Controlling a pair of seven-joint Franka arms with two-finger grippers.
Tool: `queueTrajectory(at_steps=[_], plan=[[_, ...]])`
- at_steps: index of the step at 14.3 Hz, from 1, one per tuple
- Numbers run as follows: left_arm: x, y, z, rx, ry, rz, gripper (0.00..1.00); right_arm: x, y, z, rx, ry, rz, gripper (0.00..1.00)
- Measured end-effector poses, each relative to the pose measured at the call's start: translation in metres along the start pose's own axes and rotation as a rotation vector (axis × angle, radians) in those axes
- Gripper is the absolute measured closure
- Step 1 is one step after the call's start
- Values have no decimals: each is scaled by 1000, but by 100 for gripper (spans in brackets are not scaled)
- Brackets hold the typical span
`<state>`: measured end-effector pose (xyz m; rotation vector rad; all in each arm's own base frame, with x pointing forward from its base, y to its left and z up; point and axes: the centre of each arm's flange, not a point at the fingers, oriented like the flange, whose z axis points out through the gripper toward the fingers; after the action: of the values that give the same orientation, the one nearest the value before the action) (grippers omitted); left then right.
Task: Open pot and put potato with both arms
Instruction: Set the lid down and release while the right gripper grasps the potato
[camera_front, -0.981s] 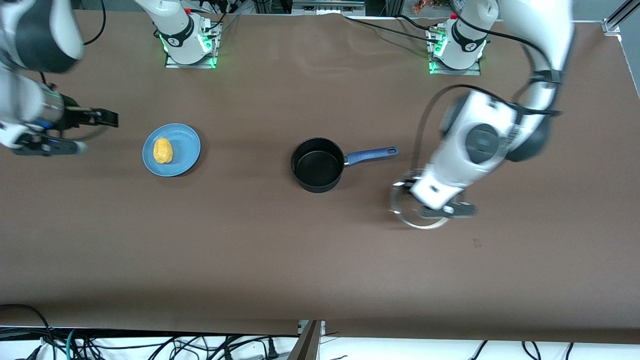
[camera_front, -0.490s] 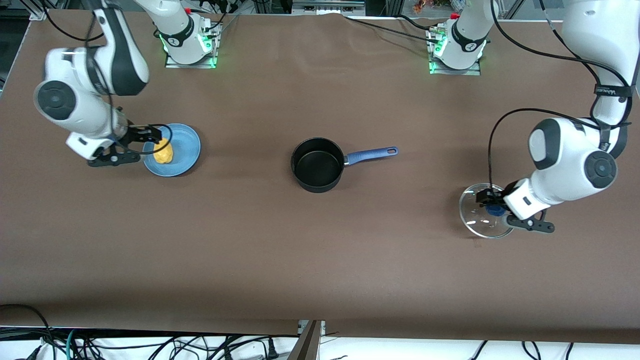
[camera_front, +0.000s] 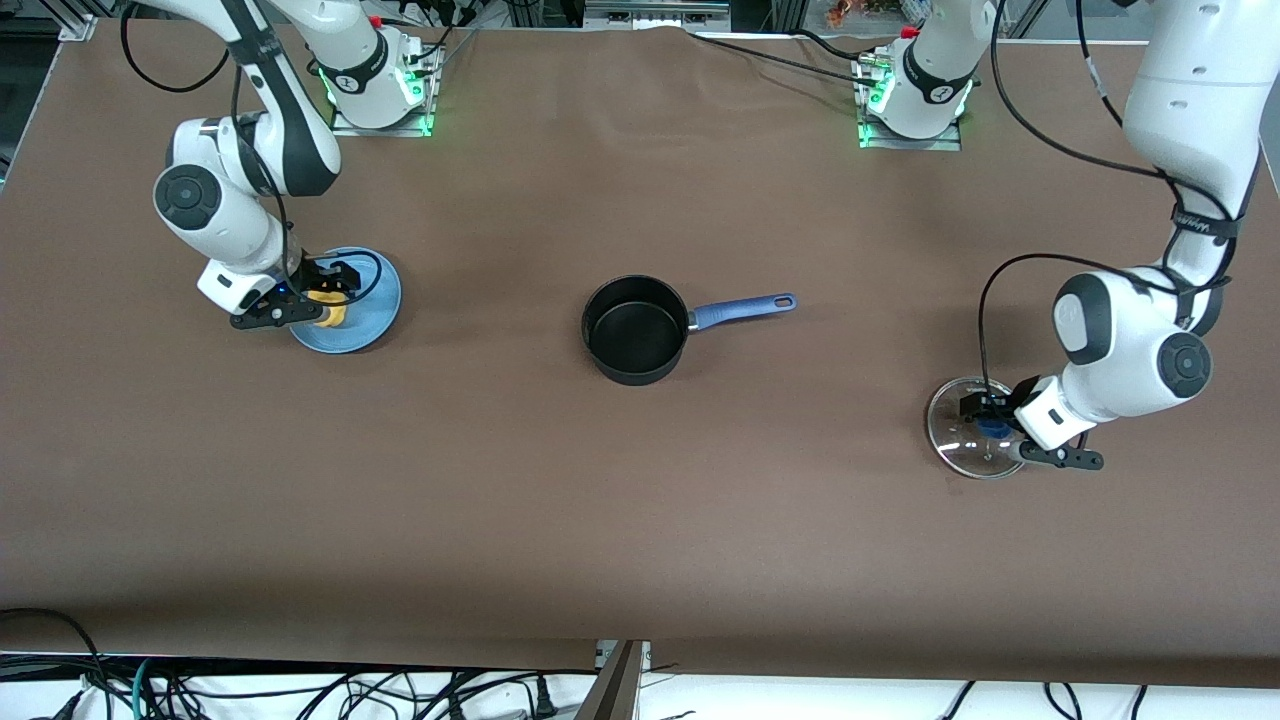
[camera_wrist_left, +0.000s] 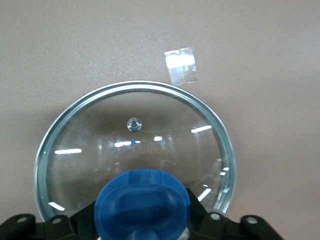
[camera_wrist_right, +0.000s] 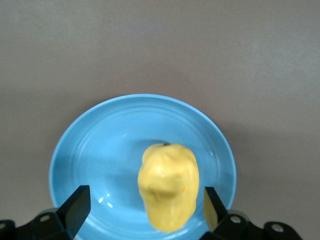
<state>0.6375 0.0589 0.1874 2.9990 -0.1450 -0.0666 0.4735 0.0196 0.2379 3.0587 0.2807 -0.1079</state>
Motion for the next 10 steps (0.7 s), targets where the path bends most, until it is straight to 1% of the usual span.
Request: queueTrajectory(at_steps=[2, 3, 4, 6, 7, 8, 9, 10], plan=[[0, -2, 5, 1, 3, -2, 38, -3, 7, 20, -3, -6, -3, 0], [1, -3, 3, 2, 6, -3, 32, -4, 9, 27, -6, -13, -7, 0], [2, -3, -2, 2, 4, -3, 22, -5, 10, 34, -4, -22, -8, 0], [5, 2, -29, -8, -30, -5, 3, -5, 12, 41, -2, -27, -5, 4], [7, 6, -52, -11, -49, -17, 0, -6, 14, 43, -2, -28, -3, 12], [8, 13, -80, -14, -68, -29, 0, -6, 15, 44, -1, -30, -1, 23], [8, 21, -106, -14, -83, -35, 0, -6, 15, 44, -2, -30, 0, 36], [8, 31, -134, -14, -100, -42, 0, -5, 16, 43, -2, -27, 0, 38]])
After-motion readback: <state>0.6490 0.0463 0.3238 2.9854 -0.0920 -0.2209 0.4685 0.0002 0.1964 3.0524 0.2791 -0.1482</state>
